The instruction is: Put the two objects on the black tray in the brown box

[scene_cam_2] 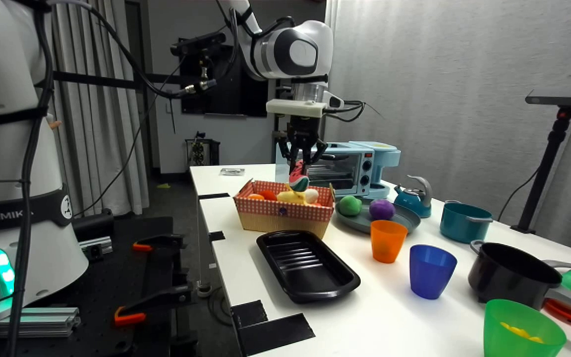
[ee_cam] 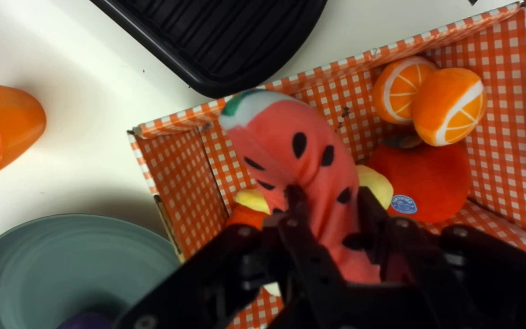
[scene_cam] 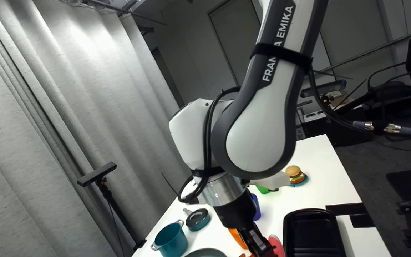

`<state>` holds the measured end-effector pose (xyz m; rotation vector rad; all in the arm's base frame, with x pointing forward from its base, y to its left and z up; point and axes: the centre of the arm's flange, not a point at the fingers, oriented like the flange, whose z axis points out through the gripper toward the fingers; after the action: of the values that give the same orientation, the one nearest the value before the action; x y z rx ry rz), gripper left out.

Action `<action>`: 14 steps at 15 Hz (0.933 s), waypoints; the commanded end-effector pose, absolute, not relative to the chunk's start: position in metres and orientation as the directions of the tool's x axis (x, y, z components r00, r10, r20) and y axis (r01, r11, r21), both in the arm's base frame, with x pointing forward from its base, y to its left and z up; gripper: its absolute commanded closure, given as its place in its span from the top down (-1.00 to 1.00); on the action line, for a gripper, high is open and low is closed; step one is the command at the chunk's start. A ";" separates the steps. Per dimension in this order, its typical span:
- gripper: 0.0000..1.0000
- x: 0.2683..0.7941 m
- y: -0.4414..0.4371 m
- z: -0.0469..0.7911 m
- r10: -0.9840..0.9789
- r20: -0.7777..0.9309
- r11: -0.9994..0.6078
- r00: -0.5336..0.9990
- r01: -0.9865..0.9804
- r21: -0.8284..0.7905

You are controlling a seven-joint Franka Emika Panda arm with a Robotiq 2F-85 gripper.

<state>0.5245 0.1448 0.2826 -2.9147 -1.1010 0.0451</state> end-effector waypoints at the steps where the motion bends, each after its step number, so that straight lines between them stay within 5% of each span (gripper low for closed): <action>1: 0.30 0.527 0.144 0.285 0.668 -0.038 -0.744 0.743 0.666 -0.041; 6: 0.98 0.527 0.144 0.285 0.670 -0.044 -0.743 0.741 0.668 -0.042; 14: 1.00 0.532 0.127 0.292 0.641 -0.033 -0.768 0.767 0.640 -0.028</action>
<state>0.5259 0.1364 0.2826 -2.9232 -1.0820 0.0599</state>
